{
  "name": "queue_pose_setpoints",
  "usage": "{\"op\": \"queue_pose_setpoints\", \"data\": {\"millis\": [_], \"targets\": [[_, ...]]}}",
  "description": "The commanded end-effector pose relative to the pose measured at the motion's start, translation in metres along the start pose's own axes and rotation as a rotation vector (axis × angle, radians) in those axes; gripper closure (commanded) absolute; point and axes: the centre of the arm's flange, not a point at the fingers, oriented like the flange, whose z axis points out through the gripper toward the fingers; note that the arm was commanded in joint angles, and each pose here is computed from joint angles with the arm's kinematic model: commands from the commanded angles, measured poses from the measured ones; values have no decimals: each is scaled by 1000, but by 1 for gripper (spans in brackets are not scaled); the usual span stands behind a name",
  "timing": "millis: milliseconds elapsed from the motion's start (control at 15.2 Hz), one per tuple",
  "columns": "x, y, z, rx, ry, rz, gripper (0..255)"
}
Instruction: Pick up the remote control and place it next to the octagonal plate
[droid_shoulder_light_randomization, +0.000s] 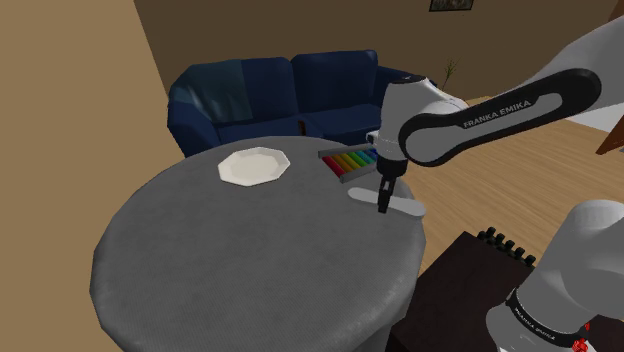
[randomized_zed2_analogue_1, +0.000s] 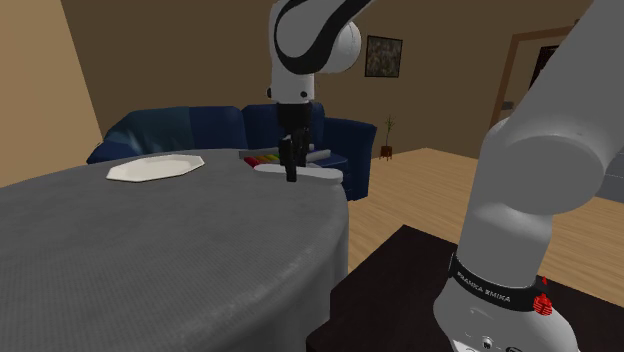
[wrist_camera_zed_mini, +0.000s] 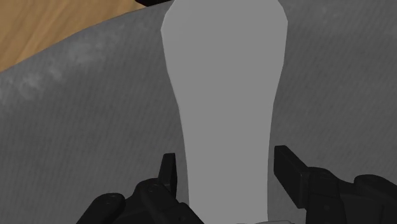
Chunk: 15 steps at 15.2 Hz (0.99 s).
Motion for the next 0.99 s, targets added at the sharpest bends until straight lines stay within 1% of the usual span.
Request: {"op": "queue_pose_setpoints", "data": {"millis": [0,198,924], "targets": [[0,1,-12,0,0,0,255],[0,1,-26,0,0,0,255],[142,33,-28,0,0,0,255]]}}
